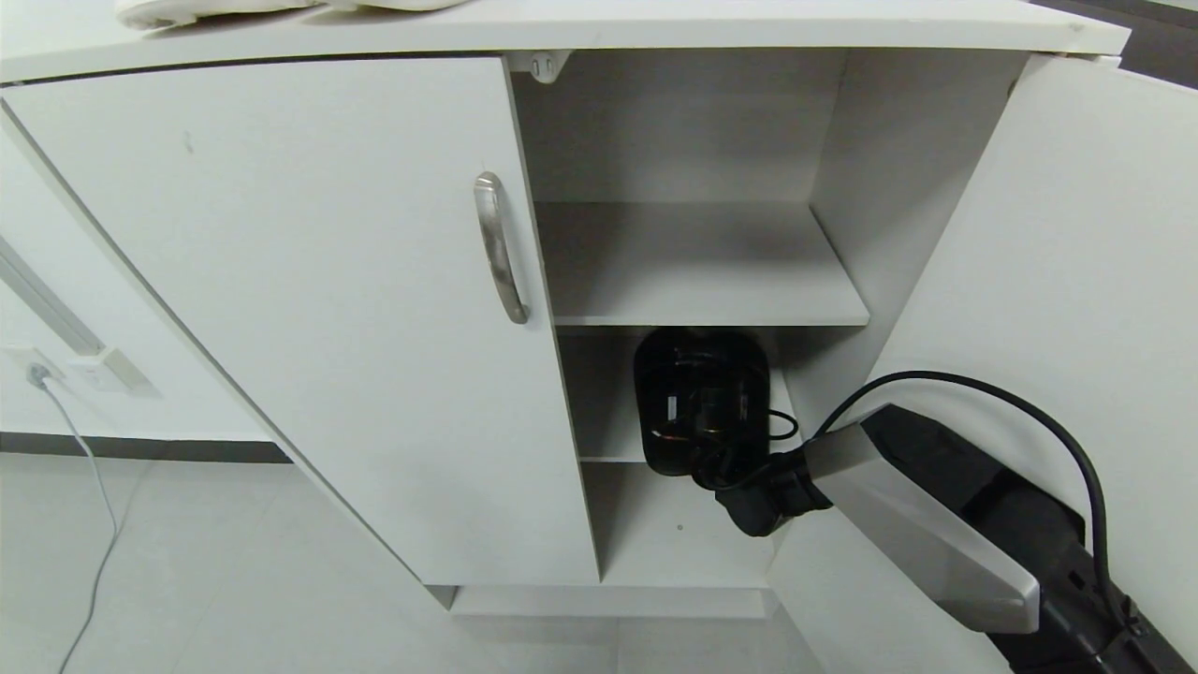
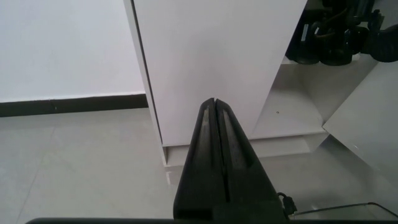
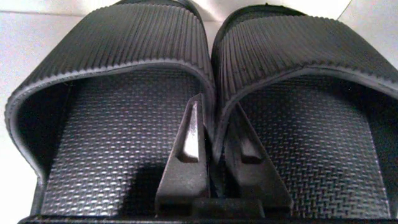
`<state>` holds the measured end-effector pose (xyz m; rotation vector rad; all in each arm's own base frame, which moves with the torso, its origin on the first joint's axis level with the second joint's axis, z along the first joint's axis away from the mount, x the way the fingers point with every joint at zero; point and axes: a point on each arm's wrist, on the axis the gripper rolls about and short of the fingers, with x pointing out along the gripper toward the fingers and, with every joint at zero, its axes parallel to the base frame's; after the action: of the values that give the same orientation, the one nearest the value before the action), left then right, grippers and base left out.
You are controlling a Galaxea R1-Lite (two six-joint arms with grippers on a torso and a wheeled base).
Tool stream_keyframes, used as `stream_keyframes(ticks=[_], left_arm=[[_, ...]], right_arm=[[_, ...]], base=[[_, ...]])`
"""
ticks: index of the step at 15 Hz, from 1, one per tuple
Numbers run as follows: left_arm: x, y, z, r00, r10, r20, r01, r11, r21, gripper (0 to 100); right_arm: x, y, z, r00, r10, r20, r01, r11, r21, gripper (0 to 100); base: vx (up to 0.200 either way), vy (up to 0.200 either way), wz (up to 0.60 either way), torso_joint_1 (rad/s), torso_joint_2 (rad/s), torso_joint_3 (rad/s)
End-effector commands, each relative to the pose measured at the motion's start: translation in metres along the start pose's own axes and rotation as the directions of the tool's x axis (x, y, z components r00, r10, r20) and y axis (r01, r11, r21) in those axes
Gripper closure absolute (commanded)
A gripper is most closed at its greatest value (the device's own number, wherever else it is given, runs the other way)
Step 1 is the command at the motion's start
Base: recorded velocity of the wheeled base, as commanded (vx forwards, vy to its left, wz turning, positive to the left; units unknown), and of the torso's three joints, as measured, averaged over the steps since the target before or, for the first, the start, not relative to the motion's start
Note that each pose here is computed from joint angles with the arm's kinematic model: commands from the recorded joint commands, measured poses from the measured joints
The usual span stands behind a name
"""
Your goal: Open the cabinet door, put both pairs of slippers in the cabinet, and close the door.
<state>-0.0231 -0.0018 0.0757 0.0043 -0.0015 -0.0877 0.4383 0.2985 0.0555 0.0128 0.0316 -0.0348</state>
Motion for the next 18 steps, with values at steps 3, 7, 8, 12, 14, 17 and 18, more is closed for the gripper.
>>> stream_keyframes(ticks=[3,7,8,12,14,17,18], left_arm=[[0.000,0.000,0.000,1.000,0.000,-0.001,0.000,1.000,0.000,100],[0.000,0.000,0.000,1.000,0.000,-0.001,0.000,1.000,0.000,100],[0.000,0.000,0.000,1.000,0.000,-0.001,0.000,1.000,0.000,100],[0.000,0.000,0.000,1.000,0.000,-0.001,0.000,1.000,0.000,100],[0.000,0.000,0.000,1.000,0.000,-0.001,0.000,1.000,0.000,100],[0.000,0.000,0.000,1.000,0.000,-0.001,0.000,1.000,0.000,100],[0.000,0.000,0.000,1.000,0.000,-0.001,0.000,1.000,0.000,100]], right_arm=[[0.000,0.000,-0.001,1.000,0.000,-0.006,0.000,1.000,-0.004,0],[-0.006,-0.002,-0.001,1.000,0.009,-0.009,-0.009,1.000,-0.009,0],[-0.009,-0.003,-0.003,1.000,0.012,-0.012,-0.012,1.000,-0.012,0],[-0.033,-0.010,0.012,0.999,0.044,0.014,-0.044,0.999,-0.002,0],[-0.051,-0.014,0.015,0.998,0.062,0.001,-0.062,0.998,-0.011,0],[-0.086,-0.018,0.017,0.995,0.102,0.016,-0.102,0.995,-0.003,0],[-0.102,-0.022,0.017,0.993,0.117,0.015,-0.117,0.993,-0.004,0]], base=[[0.000,0.000,0.00,0.000,0.00,0.000],[0.000,0.000,0.00,0.000,0.00,0.000],[0.000,0.000,0.00,0.000,0.00,0.000],[0.000,0.000,0.00,0.000,0.00,0.000],[0.000,0.000,0.00,0.000,0.00,0.000],[0.000,0.000,0.00,0.000,0.00,0.000],[0.000,0.000,0.00,0.000,0.00,0.000]])
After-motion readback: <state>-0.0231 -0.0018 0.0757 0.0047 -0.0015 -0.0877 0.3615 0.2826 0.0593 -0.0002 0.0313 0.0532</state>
